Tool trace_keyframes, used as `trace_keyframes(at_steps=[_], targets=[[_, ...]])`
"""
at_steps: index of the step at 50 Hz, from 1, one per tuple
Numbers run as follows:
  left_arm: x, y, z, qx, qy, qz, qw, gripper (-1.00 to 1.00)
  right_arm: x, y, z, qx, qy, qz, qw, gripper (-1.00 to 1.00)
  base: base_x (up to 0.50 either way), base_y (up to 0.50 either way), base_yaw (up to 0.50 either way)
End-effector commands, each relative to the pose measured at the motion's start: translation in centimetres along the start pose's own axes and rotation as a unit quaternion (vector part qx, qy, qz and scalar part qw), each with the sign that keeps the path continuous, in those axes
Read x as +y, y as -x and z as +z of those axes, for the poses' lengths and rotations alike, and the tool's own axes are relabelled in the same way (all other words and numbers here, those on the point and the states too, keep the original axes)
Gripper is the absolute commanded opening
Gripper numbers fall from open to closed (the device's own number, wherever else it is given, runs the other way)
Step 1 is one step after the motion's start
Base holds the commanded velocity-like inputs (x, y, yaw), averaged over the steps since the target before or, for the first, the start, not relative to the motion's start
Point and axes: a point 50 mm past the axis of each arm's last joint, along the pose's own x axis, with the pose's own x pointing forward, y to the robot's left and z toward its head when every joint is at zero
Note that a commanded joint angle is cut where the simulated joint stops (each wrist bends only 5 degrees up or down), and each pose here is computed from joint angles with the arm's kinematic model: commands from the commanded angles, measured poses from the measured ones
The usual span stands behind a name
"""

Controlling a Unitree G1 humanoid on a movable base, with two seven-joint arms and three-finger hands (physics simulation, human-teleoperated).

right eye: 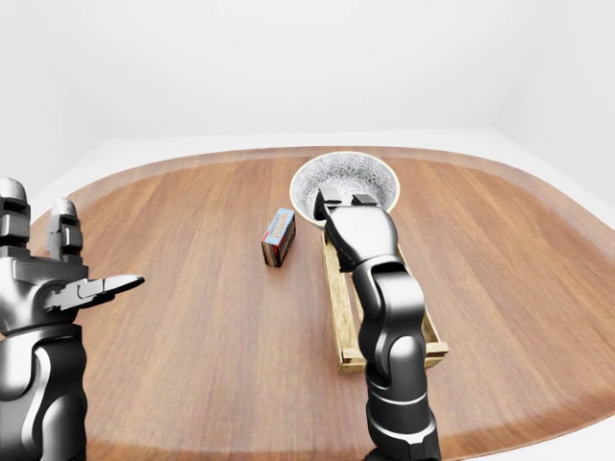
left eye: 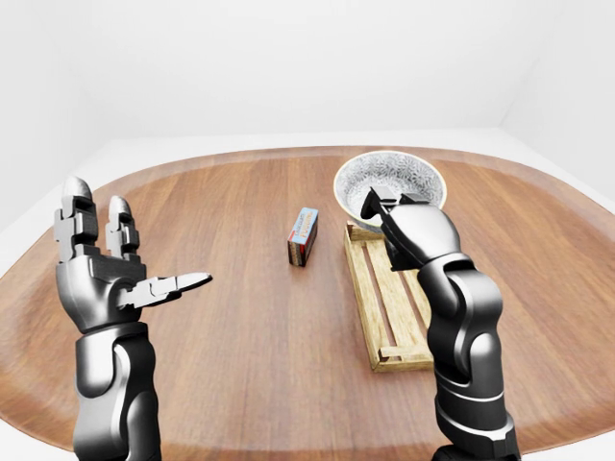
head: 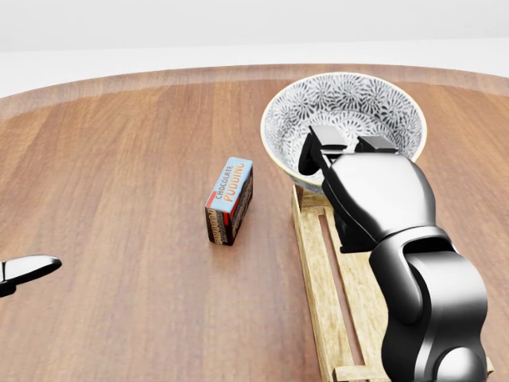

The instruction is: Pick up the bowl on the left and put it in the tray.

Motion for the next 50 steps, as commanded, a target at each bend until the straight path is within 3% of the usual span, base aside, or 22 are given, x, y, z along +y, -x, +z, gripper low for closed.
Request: trace_keyframes(at_steps=[1, 32, 50], targets=[[-0.1, 0.1, -0.2, 0.004, -0.001, -0.001, 1.0, 1.0, 0.9, 0.2, -1.3, -0.008, -0.028, 0.025, 0.999, -1.0, 0.0, 0.0, 0.0], [-0.2, 0.1, -0.1, 0.002, -0.001, -0.003, 1.0, 1.0, 3.2, 0.5, -4.3, -0.02, -0.112, 0.088, 0.99, -1.0, 0.0, 0.0, 0.0], [-0.2, 0.1, -0.2, 0.003, -0.001, -0.003, 1.0, 1.0, 4.4, -0.2, -6.0, 0.001, -0.146, 0.072, 0.987, -1.0, 0.0, 0.0, 0.0]])
